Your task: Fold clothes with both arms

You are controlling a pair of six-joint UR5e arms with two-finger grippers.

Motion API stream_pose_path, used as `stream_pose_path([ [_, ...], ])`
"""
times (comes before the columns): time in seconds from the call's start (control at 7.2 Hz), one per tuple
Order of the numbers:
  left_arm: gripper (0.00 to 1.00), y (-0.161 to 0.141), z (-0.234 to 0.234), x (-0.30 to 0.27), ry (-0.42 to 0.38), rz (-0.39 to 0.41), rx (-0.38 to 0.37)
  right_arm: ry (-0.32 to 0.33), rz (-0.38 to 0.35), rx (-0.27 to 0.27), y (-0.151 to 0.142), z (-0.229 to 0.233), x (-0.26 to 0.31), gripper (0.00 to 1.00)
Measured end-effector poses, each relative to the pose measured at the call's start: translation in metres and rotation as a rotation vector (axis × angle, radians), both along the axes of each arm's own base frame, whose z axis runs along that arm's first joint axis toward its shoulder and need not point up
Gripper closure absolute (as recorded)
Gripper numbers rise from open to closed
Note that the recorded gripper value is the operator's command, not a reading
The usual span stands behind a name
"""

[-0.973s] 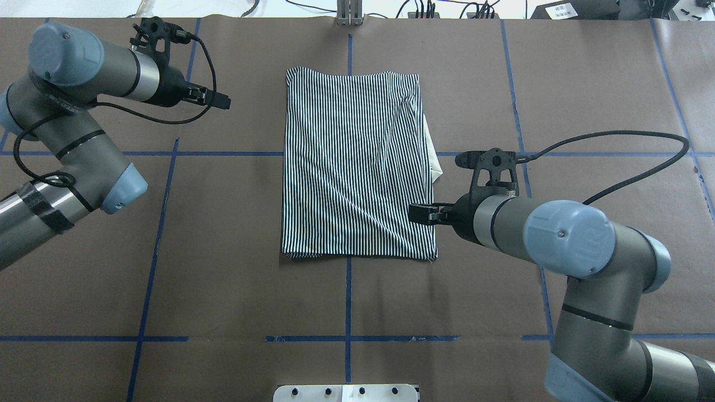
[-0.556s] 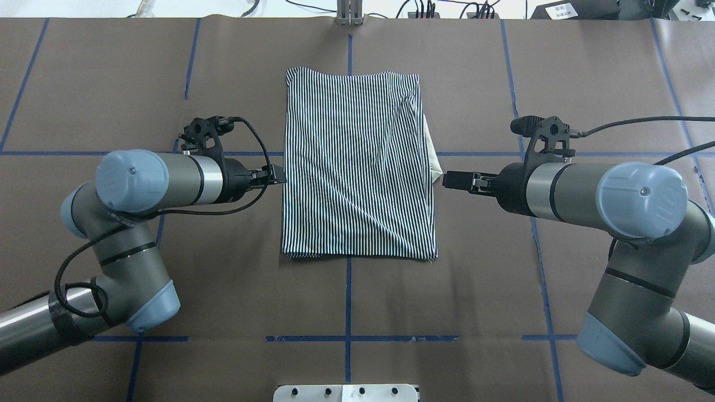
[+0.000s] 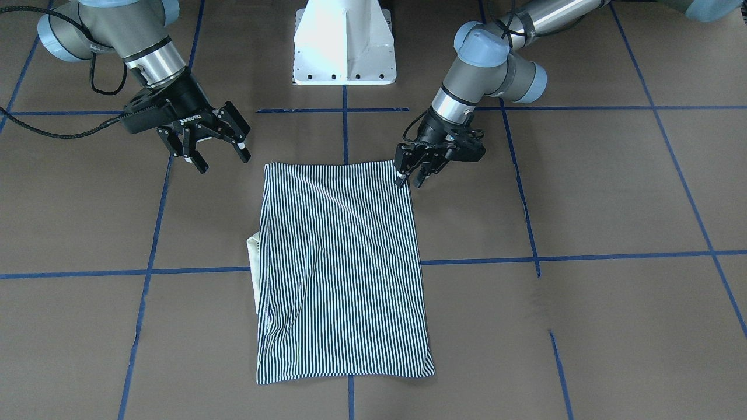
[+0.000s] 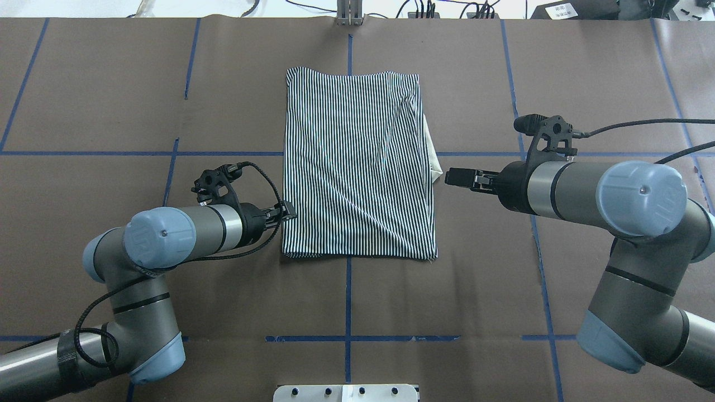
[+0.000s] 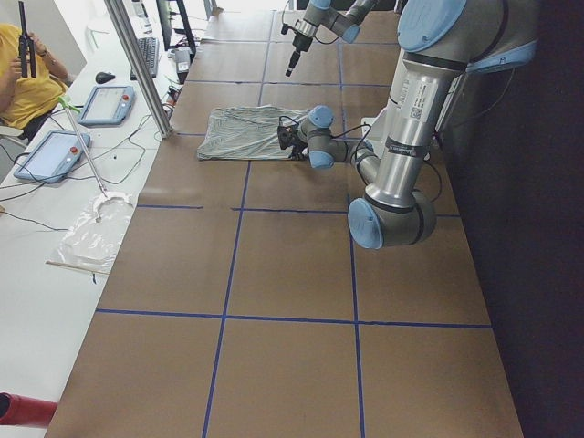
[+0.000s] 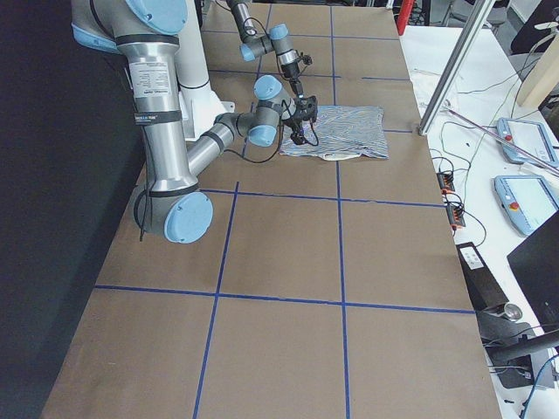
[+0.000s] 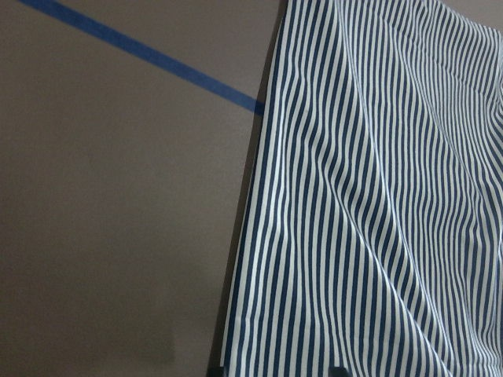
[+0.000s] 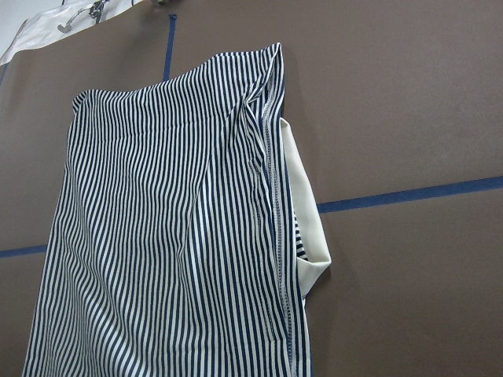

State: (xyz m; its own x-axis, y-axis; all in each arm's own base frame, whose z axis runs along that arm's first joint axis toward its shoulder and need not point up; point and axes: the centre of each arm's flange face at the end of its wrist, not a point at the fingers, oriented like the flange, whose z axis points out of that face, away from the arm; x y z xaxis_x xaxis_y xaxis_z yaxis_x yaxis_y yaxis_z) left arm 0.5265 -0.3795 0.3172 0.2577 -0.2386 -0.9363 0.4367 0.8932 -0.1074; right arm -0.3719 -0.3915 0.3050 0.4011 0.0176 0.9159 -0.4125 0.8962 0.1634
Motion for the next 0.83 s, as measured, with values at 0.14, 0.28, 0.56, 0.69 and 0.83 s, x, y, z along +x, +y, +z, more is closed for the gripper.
stream_pose_path([
  [0.14, 0.44, 0.007, 0.0, 0.005, 0.0, 0.008, -0.009, 0.001, 0.001, -0.001, 0.0, 0.001, 0.0, 0.0],
  [0.28, 0.44, 0.013, 0.0, 0.009, 0.001, 0.016, -0.011, 0.002, 0.002, -0.002, -0.001, 0.001, 0.0, 0.0],
  [0.56, 0.44, 0.02, 0.0, 0.014, 0.001, 0.03, -0.012, 0.003, 0.003, -0.003, -0.001, 0.002, -0.001, 0.0],
  [0.69, 0.44, 0.025, 0.0, 0.017, 0.001, 0.037, -0.012, 0.005, 0.004, -0.004, -0.001, 0.003, -0.001, 0.0],
  [0.83, 0.51, 0.028, -0.001, 0.019, 0.003, 0.044, -0.012, 0.008, 0.004, -0.005, -0.001, 0.004, -0.002, 0.0],
])
